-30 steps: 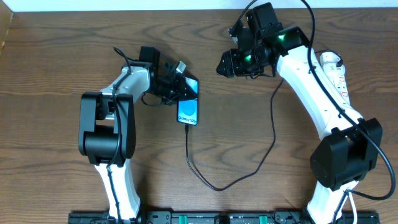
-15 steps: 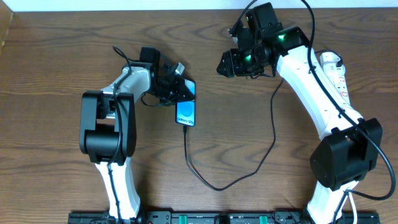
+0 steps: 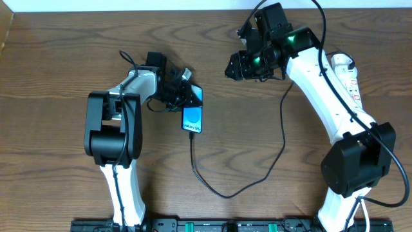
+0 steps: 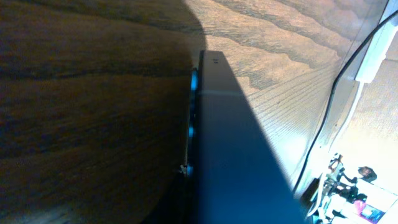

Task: Plug charger to phone and switch on socket
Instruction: 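Release the plug and lower the phone toward the table with the left gripper, then lay the phone flat on the table and open the left gripper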

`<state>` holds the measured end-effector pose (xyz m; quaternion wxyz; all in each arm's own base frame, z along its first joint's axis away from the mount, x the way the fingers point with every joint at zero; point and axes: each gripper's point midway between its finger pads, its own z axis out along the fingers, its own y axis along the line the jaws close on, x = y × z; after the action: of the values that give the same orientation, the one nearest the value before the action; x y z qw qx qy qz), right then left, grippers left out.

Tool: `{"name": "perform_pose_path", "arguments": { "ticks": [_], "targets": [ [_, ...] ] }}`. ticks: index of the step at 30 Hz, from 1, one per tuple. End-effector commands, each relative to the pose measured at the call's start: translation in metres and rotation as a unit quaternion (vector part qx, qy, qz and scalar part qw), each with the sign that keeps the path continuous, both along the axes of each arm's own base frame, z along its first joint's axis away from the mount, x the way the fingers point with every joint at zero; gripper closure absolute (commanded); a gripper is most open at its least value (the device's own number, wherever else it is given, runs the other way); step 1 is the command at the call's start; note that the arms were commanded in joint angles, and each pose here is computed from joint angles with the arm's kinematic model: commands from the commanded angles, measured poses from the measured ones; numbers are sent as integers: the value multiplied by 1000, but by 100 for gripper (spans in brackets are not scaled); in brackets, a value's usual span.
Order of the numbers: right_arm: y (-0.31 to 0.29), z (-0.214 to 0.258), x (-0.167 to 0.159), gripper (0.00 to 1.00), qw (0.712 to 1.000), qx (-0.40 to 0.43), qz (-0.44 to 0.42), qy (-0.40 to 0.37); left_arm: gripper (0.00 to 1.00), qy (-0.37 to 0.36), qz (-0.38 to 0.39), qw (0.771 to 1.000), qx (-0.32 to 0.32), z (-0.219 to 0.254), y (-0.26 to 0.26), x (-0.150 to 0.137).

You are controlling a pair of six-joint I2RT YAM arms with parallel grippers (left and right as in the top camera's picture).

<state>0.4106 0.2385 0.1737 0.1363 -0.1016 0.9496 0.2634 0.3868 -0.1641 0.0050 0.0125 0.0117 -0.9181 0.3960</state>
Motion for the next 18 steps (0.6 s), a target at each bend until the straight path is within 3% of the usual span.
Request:
{"name": "perform_pose_path", "arguments": {
  "ticks": [1,6,18],
  "targets": [
    [0,0,1,48,1000,-3,4,-4,84,-4,-2,1000,-2,0,1,3],
    [-1,0,1,48,1000,-4,4,-2,68,-4,-2,1000,-1,0,1,3],
    [-1,-1,0,48,1000,-5,4,0,62,-2,3,998,57,-14,16,3]
  ]
}}
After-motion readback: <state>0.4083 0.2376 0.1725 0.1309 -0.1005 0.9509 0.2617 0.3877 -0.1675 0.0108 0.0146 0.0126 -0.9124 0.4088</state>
